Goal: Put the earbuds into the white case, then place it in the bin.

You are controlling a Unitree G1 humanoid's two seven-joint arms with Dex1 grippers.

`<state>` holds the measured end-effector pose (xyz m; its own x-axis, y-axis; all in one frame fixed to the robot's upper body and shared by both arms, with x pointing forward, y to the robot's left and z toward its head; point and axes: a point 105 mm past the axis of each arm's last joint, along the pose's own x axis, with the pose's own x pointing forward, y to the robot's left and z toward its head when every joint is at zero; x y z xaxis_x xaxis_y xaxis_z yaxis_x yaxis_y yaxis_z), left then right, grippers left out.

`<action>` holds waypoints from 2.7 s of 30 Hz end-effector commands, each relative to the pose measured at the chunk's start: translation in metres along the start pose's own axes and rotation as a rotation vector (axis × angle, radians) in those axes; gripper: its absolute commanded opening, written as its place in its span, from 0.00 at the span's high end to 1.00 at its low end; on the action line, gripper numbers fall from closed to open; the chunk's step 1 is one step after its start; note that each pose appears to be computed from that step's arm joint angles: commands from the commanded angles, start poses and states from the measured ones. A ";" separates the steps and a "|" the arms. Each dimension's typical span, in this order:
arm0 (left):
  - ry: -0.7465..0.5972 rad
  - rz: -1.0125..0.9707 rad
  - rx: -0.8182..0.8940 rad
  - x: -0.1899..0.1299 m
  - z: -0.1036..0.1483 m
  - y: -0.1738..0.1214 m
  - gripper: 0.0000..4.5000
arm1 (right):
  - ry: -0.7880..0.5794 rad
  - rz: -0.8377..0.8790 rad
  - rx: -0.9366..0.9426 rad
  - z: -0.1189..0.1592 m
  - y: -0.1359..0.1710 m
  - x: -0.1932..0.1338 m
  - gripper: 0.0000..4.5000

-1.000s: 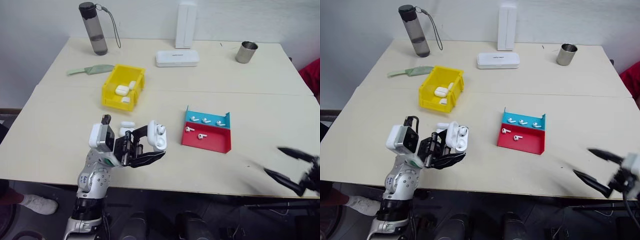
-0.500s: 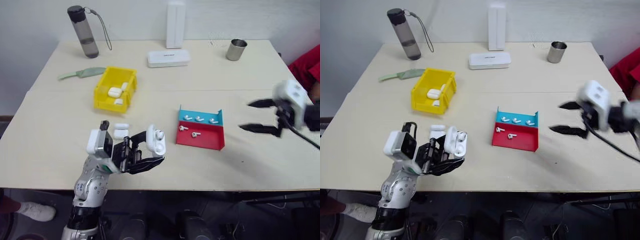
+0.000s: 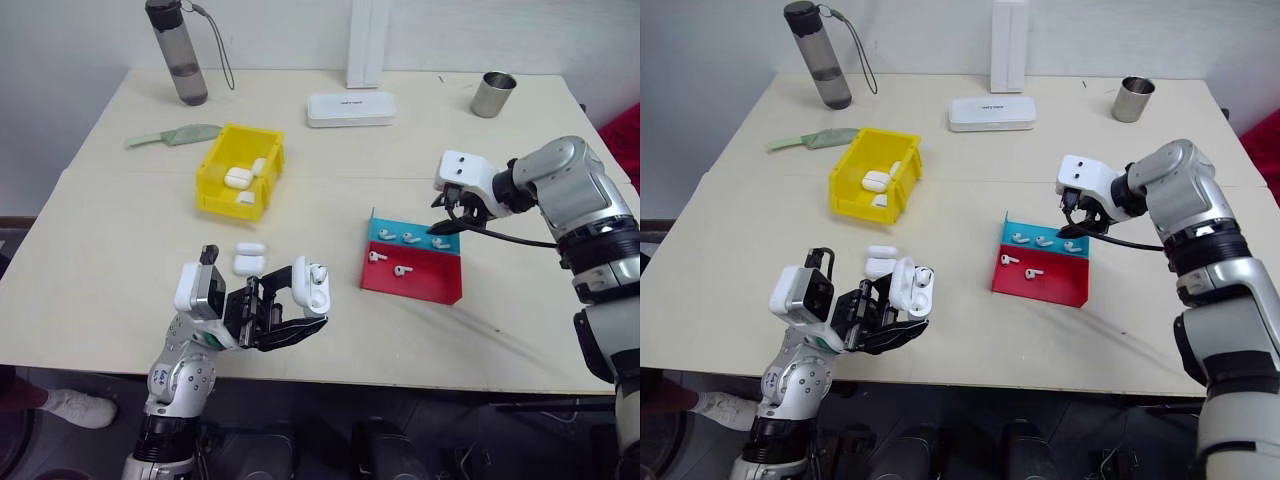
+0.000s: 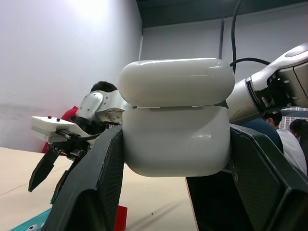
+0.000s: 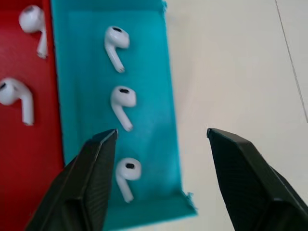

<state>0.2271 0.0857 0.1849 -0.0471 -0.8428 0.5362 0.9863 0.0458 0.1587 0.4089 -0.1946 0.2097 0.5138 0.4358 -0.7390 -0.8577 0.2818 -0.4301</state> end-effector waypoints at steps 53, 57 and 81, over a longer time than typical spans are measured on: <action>-0.012 -0.001 0.029 0.003 0.003 0.001 0.38 | 0.048 0.114 -0.068 0.013 0.001 0.014 0.90; -0.031 -0.017 0.026 0.007 0.005 0.003 0.38 | -0.222 0.108 0.019 0.037 -0.002 -0.021 0.90; -0.118 -0.074 -0.008 0.029 0.016 0.021 0.38 | -1.306 0.536 0.468 0.137 0.162 -0.093 0.90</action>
<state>0.2447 0.0707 0.2113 -0.1240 -0.7897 0.6008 0.9829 -0.0148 0.1834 0.2364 -0.0759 0.2725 0.0657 0.9435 0.3249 -0.9815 0.0025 0.1912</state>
